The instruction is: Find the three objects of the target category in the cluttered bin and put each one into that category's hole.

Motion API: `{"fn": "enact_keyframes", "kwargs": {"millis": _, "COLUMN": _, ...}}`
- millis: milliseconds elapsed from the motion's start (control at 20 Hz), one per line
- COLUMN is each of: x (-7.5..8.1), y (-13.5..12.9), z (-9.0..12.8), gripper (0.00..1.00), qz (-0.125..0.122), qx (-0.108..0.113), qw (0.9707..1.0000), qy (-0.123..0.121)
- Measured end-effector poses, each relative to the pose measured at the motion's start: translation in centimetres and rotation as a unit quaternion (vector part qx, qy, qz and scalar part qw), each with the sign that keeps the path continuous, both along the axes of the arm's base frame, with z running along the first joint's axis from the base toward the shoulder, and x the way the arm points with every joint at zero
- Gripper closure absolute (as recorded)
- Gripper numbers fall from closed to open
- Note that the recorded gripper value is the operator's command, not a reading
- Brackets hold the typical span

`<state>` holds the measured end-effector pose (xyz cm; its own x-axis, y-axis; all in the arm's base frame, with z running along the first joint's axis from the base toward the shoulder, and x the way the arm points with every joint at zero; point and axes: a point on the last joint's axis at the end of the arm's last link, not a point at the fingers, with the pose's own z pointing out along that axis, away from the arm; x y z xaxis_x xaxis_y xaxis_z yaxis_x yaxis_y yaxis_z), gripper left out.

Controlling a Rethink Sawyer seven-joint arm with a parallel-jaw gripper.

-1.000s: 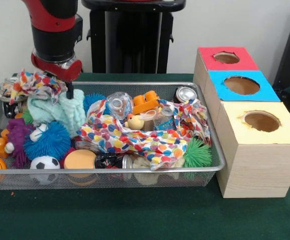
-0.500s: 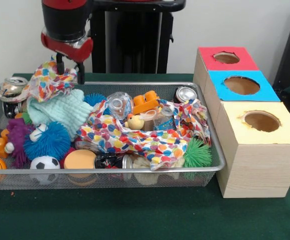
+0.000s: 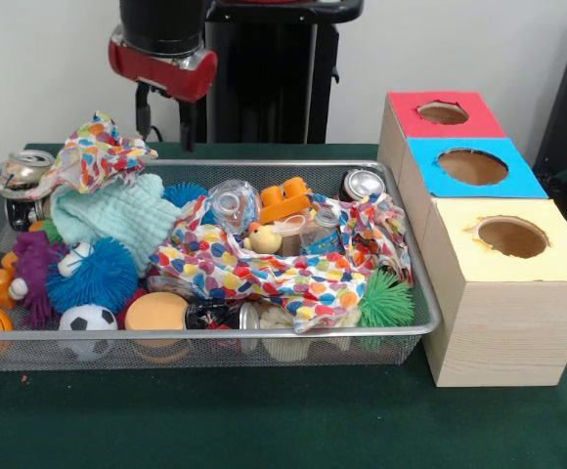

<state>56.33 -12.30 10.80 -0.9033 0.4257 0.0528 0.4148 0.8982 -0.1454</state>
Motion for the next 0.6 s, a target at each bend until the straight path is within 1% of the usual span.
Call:
{"fn": "enact_keyframes", "kwargs": {"millis": 50, "x": 0.2, "y": 0.7, "z": 0.1, "gripper": 0.00, "qz": 0.004, "qx": 0.001, "qw": 1.0000, "qy": -0.001}}
{"fn": "enact_keyframes", "kwargs": {"millis": 300, "x": 0.8, "y": 2.4, "z": 0.2, "gripper": 0.00, "qz": 0.010, "qx": 0.005, "qw": 0.9999, "qy": -0.003}}
{"fn": "enact_keyframes", "kwargs": {"millis": 350, "x": 1.0, "y": 3.3, "z": 0.3, "gripper": 0.00, "qz": 0.012, "qx": 0.008, "qw": 0.9999, "qy": -0.004}}
{"fn": "enact_keyframes", "kwargs": {"millis": 600, "x": 1.5, "y": 5.2, "z": -0.1, "gripper": 0.00, "qz": 0.011, "qx": 0.018, "qw": 0.9998, "qy": -0.003}}
